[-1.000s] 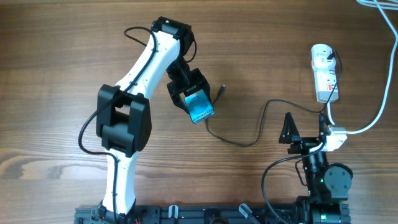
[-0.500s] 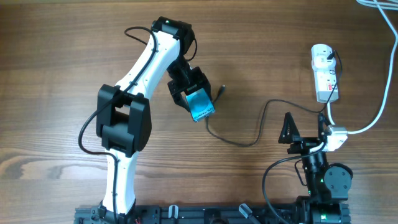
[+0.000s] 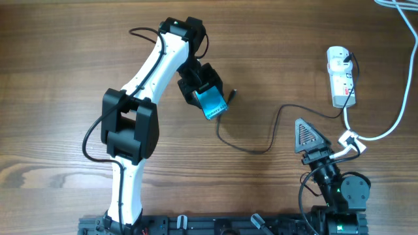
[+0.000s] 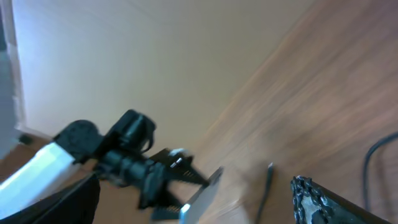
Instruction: Plug charger to phone and switch on socket
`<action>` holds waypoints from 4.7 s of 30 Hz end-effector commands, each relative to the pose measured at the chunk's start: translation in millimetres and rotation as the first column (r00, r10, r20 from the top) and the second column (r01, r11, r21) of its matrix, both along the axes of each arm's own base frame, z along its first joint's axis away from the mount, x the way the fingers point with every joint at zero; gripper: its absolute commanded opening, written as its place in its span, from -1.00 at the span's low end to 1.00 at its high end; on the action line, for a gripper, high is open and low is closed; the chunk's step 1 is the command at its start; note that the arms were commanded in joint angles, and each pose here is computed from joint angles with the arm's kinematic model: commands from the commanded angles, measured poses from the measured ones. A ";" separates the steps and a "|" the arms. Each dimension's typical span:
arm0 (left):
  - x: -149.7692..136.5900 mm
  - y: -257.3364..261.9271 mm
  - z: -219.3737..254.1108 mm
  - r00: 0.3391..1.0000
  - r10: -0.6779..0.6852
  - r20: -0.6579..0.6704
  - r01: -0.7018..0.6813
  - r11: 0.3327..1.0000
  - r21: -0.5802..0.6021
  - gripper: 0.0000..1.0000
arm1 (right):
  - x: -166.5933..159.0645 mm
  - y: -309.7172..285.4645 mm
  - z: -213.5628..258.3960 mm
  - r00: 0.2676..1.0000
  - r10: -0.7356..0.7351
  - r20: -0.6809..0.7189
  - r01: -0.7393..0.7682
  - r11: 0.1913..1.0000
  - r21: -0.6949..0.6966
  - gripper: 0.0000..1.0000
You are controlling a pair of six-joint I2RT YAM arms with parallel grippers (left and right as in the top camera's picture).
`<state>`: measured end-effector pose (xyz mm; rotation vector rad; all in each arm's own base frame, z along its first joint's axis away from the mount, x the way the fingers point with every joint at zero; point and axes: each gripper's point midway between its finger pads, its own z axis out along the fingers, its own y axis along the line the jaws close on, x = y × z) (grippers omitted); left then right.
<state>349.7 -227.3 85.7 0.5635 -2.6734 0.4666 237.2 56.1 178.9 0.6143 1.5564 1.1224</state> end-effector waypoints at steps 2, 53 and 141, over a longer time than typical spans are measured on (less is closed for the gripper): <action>19.3 -4.1 5.0 0.996 0.078 0.051 -0.078 0.997 0.000 -0.92 | -13.0 27.0 4.3 0.985 0.170 0.013 -0.170 0.985 0.017 1.00; 57.2 -9.5 6.2 0.972 0.182 0.150 -0.175 0.983 -0.059 -0.92 | 119.8 177.6 -80.3 0.822 0.200 -0.534 -0.420 0.846 -0.329 0.75; 35.1 -31.6 60.2 0.584 0.496 0.642 -0.164 0.847 -0.506 1.00 | 157.1 138.2 0.8 0.784 0.485 -0.388 -0.402 0.873 0.277 -0.91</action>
